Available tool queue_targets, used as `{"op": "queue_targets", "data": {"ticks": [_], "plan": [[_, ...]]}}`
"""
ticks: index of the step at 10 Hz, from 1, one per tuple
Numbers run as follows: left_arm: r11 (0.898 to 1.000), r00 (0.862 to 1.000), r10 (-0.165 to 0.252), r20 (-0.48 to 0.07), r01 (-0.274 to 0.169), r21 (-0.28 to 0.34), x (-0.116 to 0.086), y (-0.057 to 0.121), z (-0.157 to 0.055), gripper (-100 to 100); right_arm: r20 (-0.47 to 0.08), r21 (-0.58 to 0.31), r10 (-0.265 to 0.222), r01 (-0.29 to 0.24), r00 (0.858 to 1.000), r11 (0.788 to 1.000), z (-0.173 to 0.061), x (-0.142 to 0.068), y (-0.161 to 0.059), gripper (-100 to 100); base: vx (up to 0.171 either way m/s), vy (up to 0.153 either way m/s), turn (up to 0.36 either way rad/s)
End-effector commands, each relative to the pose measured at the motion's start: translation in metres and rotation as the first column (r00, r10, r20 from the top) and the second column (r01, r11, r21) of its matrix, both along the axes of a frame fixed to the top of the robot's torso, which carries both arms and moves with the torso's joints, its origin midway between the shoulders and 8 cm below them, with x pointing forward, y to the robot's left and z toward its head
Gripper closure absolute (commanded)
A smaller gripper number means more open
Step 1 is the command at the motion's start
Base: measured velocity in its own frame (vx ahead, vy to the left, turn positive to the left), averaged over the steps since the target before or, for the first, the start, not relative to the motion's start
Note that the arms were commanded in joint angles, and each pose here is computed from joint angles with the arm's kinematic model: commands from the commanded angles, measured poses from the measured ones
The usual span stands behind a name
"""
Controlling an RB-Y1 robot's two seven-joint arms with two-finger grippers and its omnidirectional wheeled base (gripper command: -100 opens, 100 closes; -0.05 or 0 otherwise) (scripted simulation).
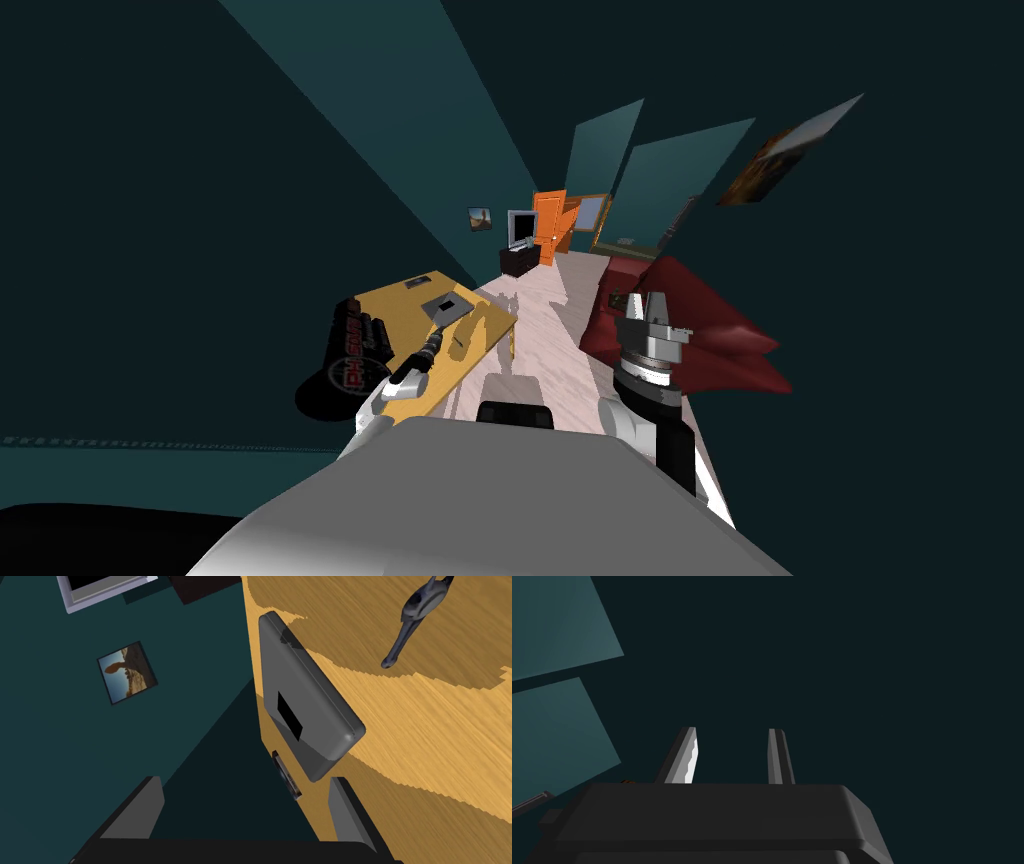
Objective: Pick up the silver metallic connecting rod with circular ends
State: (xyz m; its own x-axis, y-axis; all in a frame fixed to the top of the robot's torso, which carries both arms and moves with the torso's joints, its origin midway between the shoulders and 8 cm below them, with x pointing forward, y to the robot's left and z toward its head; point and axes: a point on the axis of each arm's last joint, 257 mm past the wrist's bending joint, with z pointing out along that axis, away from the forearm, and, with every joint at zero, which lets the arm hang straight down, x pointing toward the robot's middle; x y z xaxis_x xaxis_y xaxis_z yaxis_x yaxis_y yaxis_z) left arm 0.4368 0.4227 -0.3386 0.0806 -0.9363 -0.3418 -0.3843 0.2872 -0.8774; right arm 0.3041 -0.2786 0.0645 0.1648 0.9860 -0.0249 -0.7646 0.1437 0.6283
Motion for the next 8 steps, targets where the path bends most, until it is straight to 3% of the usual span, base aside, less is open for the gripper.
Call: {"op": "queue_targets", "data": {"ticks": [1,4,7,8], "plan": [[1.000,0.998,0.020,-0.067,-0.021,-0.003,-0.003,0.016,-0.018,-100,0.000,0.000,0.000,0.000,1.000,1.000,0.000,0.000,0.000,0,0.002,0.012,-0.314],[0.998,0.985,0.051,-0.166,-0.054,-0.011,-0.015,0.033,-0.050,-100,0.000,0.000,0.000,0.000,1.000,1.000,0.000,0.000,0.000,0,0.001,0.019,-0.185],[0.995,0.955,0.090,-0.281,-0.097,-0.012,-0.027,0.058,-0.080,-100,0.000,0.000,0.000,0.000,1.000,1.000,0.000,0.000,0.000,0,-0.006,0.028,-0.250],[0.995,0.947,0.094,-0.307,-0.103,-0.016,-0.033,0.059,-0.087,-100,0.000,0.000,0.000,0.000,1.000,1.000,0.000,0.000,0.000,0,-0.011,0.036,-0.141]]}}
